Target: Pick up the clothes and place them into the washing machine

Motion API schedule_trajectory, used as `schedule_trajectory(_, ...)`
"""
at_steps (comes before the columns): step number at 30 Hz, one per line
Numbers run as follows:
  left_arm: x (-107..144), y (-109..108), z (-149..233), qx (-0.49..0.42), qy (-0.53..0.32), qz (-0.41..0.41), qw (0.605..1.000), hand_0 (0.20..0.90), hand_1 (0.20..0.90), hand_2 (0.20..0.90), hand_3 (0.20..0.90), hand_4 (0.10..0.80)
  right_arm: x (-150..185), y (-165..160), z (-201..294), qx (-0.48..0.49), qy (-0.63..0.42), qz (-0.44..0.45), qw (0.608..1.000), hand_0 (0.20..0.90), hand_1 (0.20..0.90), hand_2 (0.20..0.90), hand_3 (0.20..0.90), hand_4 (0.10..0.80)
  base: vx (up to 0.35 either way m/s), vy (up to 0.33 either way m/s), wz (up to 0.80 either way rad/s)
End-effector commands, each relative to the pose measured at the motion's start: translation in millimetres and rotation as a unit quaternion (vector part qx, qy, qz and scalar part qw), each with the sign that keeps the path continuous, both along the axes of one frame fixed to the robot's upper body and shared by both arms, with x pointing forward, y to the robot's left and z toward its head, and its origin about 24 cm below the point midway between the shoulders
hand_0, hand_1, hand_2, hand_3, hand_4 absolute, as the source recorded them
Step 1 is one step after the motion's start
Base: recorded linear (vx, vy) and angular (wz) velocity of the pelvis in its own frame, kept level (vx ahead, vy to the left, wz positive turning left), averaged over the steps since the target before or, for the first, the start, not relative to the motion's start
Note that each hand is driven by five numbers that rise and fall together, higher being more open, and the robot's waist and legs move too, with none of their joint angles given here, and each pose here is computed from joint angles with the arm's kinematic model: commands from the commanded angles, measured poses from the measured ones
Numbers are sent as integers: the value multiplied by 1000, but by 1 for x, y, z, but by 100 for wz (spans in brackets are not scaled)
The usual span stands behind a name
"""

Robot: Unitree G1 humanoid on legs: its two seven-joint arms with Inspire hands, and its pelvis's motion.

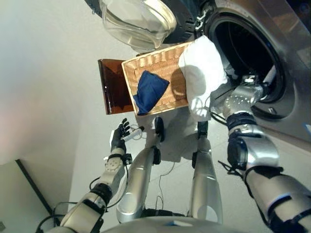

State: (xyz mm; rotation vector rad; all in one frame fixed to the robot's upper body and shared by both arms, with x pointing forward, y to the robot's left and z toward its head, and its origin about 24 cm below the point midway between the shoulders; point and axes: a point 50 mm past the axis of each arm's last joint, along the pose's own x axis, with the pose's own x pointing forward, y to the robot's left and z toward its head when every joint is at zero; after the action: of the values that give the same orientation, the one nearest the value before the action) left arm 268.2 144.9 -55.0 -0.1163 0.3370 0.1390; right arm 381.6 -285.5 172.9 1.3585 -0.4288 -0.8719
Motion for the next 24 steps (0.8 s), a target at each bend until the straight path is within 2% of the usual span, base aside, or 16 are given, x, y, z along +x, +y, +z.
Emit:
schedule_trajectory(1,-12,-4,-5,6,-6,-15,1000,900,900,900,900,800,-23,-51,77,-105,-82,-85,987,200,200,200,200,300,0,0,0)
schedule_trajectory(11,-11,-8,0,2,-20,-33,999,900,900,900,900,800,-35,-72,131,-140,-100,-109,979,200,200,200,200,300,4,-5,-2)
schedule_trajectory(24,-9,-5,6,1,-34,-37,999,900,900,900,900,800,-35,-64,173,-197,-86,-96,972,200,200,200,200,300,0,0,0)
